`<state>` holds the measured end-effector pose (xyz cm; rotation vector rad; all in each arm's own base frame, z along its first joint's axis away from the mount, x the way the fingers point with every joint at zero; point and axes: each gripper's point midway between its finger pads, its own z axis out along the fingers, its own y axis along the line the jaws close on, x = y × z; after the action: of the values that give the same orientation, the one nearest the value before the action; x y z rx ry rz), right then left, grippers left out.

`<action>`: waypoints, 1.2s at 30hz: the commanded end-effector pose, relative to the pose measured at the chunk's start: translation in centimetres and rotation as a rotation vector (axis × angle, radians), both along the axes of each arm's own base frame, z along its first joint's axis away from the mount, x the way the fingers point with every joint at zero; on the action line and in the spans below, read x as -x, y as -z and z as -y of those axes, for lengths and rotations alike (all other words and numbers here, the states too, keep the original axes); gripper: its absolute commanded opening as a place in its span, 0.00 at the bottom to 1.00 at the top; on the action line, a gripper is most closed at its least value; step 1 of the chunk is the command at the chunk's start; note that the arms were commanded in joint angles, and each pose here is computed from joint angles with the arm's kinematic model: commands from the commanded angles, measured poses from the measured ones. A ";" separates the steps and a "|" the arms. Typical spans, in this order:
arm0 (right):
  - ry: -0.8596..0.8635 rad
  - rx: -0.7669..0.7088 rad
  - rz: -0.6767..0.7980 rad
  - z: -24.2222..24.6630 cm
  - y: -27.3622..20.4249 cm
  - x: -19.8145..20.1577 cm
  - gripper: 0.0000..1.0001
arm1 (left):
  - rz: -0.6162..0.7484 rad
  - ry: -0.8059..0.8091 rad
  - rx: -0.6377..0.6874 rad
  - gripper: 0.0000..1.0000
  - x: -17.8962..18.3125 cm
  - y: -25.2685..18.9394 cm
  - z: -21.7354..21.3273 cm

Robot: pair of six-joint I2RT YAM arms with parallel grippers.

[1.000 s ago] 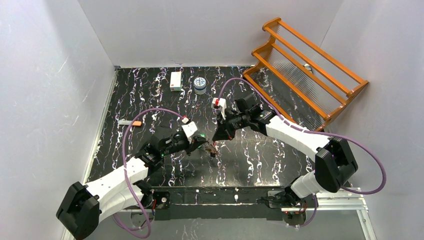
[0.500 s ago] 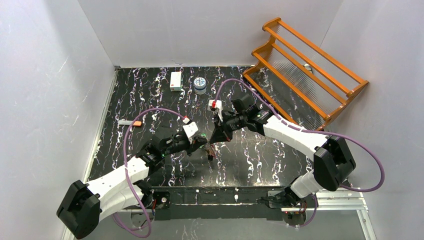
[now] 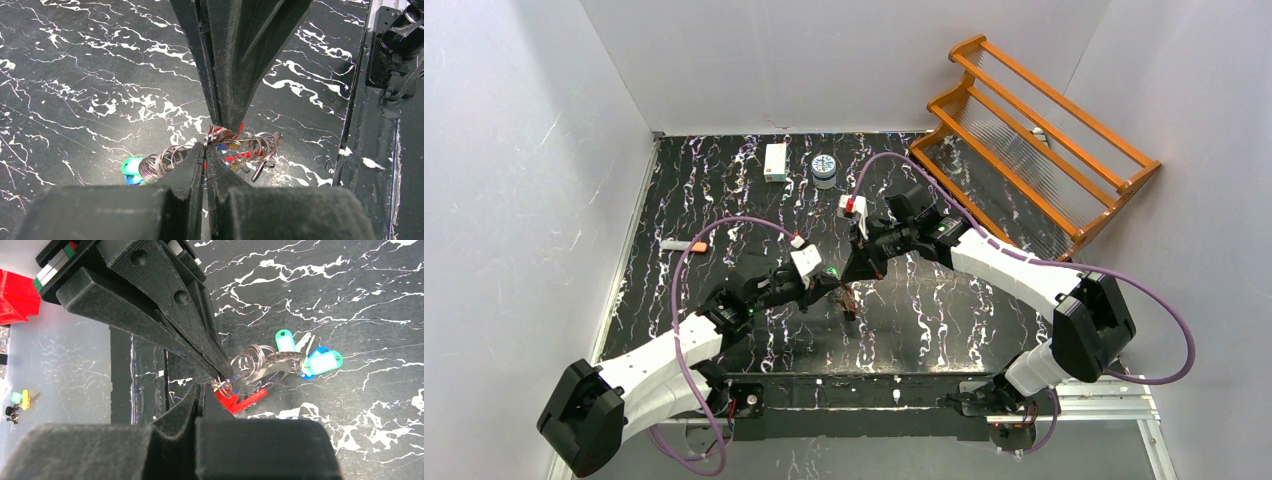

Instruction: Put the keys on the keyring

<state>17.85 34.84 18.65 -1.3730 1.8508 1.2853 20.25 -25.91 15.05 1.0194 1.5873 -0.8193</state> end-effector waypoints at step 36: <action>0.070 -0.013 0.053 -0.6 -1.3 -1.3 0.01 | 0.011 -0.009 0.051 0.00 0.3 -0.8 0.3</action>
<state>19.46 35.15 17.86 -1.2854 1.9512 1.1997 19.98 -25.93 14.54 1.0110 1.6017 -0.8259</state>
